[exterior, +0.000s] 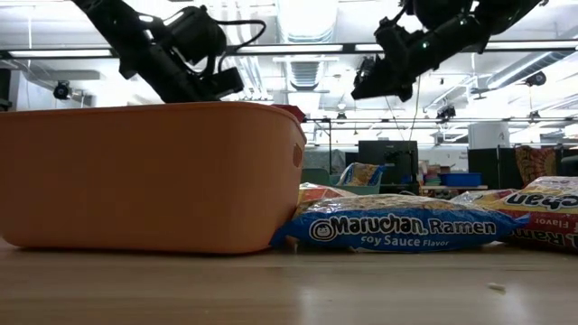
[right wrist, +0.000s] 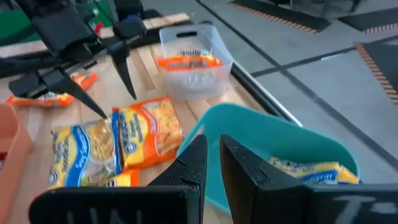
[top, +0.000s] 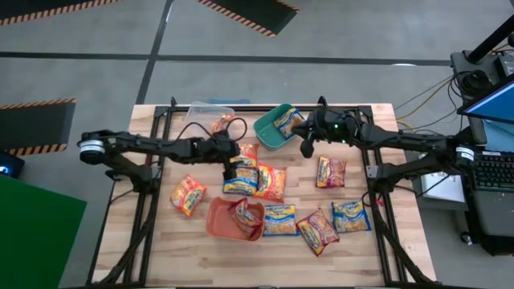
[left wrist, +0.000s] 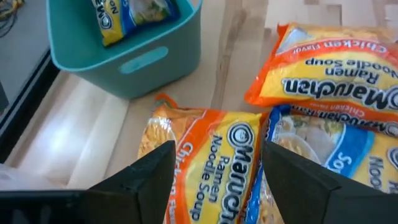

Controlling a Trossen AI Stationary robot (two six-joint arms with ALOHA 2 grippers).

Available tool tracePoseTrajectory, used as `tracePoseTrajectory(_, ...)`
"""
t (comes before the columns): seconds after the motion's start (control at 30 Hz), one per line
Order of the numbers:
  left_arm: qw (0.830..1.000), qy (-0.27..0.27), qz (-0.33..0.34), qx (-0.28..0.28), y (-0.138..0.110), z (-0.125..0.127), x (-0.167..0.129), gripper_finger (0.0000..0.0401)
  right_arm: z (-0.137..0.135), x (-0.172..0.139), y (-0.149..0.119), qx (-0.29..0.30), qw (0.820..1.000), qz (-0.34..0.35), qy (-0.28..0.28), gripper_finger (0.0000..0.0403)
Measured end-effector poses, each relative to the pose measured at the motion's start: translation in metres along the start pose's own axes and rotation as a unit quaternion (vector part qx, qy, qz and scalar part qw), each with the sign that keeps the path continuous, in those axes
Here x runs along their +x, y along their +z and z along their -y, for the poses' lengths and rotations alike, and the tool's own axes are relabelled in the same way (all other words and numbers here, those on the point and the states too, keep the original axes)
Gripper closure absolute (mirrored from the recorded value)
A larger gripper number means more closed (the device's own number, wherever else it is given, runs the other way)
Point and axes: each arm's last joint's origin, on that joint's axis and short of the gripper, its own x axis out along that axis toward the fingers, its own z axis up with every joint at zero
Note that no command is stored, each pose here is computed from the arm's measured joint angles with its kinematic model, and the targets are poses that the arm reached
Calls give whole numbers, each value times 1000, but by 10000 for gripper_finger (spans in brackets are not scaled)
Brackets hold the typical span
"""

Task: Sort Maruchan noodles
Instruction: Put the orange noodle pack into the transparent bin

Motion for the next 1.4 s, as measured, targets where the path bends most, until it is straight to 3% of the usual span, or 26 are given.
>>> tracePoseTrajectory(0.43, 1000, 0, -7, -7, -3, 2, 10, 198, 0, 19, -13, -4, 1000, -26, 3, 370)
tracePoseTrajectory(1.4, 1000, 2, -17, -11, -9, 3, 12, 201, 2, 21, -11, -1, 1000, -17, 0, 370)
